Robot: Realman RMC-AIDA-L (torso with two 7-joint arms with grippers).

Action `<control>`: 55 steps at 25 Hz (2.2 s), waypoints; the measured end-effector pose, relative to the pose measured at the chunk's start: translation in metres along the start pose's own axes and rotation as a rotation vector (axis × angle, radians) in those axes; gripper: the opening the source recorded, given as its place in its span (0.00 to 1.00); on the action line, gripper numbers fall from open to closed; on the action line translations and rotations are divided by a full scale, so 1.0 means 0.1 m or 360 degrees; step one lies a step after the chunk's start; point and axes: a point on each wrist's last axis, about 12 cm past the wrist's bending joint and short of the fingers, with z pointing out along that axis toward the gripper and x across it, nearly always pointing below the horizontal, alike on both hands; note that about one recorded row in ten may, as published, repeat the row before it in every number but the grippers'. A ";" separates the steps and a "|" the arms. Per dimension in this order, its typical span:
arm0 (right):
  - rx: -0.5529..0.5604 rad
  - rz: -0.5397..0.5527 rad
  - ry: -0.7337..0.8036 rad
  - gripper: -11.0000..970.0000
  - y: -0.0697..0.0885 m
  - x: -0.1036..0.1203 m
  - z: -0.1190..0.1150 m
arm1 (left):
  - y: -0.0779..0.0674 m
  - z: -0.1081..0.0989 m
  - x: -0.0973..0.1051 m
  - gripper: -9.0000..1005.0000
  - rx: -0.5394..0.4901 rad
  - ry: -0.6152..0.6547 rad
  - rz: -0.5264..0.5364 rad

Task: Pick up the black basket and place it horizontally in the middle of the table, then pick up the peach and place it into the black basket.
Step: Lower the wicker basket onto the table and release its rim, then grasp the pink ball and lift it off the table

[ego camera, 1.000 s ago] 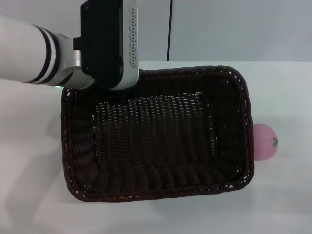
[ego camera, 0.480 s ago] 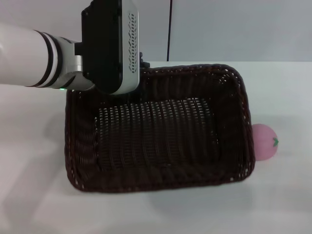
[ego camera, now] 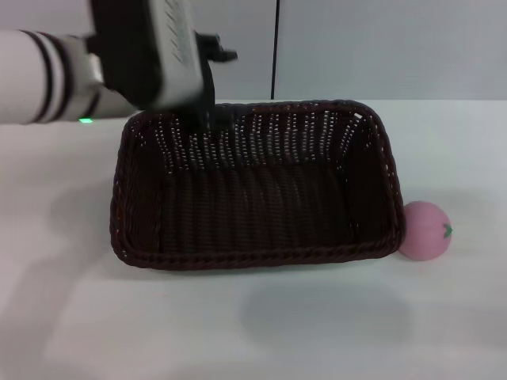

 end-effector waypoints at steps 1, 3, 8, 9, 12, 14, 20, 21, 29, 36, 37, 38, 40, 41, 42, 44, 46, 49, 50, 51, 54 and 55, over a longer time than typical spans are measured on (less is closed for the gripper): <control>0.0000 0.0000 0.0000 0.61 0.00 0.00 0.00 | 0.05 -0.07 0.07 0.69 -0.0040 -0.0063 -0.0123; -0.0059 0.0025 0.0022 0.61 -0.07 -0.07 0.00 | 0.10 -0.16 0.16 0.69 -0.0081 -0.0185 -0.0310; -0.0353 -0.0028 0.0213 0.61 -0.30 -0.46 0.03 | 0.05 -0.42 0.58 0.69 -0.0206 -0.0528 -0.0776; -0.0403 -0.0019 0.0283 0.61 -0.36 -0.56 0.06 | -0.02 -0.47 0.70 0.69 -0.0247 -0.0604 -0.0868; -0.0528 0.0071 0.0741 0.60 -0.51 -0.99 0.26 | -0.28 -0.58 1.05 0.69 -0.0393 -0.0758 -0.1078; -0.0531 0.0079 0.0871 0.60 -0.52 -1.08 0.33 | -0.32 -0.59 1.09 0.69 -0.0413 -0.0786 -0.1088; -0.0428 0.0038 0.1663 0.60 -0.39 -1.47 0.77 | -0.73 -0.66 1.43 0.69 -0.0607 -0.0991 -0.1317; -0.0416 0.0035 0.1773 0.60 -0.35 -1.48 0.84 | -0.80 -0.66 1.49 0.69 -0.0629 -0.1013 -0.1376; -0.0463 0.0060 0.2395 0.59 -0.06 -1.11 1.24 | -1.28 -0.66 1.75 0.69 -0.0836 -0.1092 -0.1541; -0.0524 0.0111 0.2586 0.59 0.07 -0.63 1.36 | -1.40 -0.68 1.84 0.69 -0.0866 -0.1056 -0.1631; -0.0542 0.0119 0.2631 0.59 0.11 -0.48 1.37 | -1.40 -0.68 1.84 0.69 -0.0866 -0.1055 -0.1634; -0.0542 0.0119 0.2631 0.59 0.11 -0.48 1.37 | -1.40 -0.68 1.84 0.69 -0.0866 -0.1055 -0.1634; -0.0547 0.0119 0.2656 0.58 0.13 -0.37 1.39 | -1.41 -0.68 1.84 0.69 -0.0865 -0.1055 -0.1637; -0.0548 0.0120 0.2669 0.58 0.15 -0.31 1.40 | -1.40 -0.67 1.84 0.69 -0.0865 -0.1058 -0.1638; -0.0546 0.0122 0.2687 0.58 0.16 -0.23 1.41 | -1.39 -0.67 1.84 0.69 -0.0863 -0.1063 -0.1637; -0.0529 0.0114 0.2687 0.58 0.16 -0.18 1.42 | -1.39 -0.67 1.84 0.69 -0.0863 -0.1063 -0.1637; -0.0515 0.0111 0.2682 0.58 0.16 -0.16 1.42 | -1.38 -0.66 1.83 0.69 -0.0860 -0.1068 -0.1634; -0.0498 0.0122 0.2679 0.58 0.16 -0.11 1.43 | -1.36 -0.65 1.83 0.69 -0.0858 -0.1073 -0.1631; -0.0497 0.0133 0.2685 0.58 0.16 -0.09 1.43 | -1.36 -0.65 1.83 0.69 -0.0858 -0.1073 -0.1630; -0.0499 0.0137 0.2688 0.58 0.16 -0.07 1.43 | -1.36 -0.65 1.83 0.69 -0.0858 -0.1073 -0.1630; -0.0505 0.0121 0.2684 0.57 0.18 0.00 1.44 | -1.35 -0.64 1.83 0.69 -0.0857 -0.1073 -0.1631; -0.0505 0.0121 0.2684 0.57 0.18 0.00 1.44 | -1.35 -0.63 1.83 0.69 -0.0856 -0.1073 -0.1632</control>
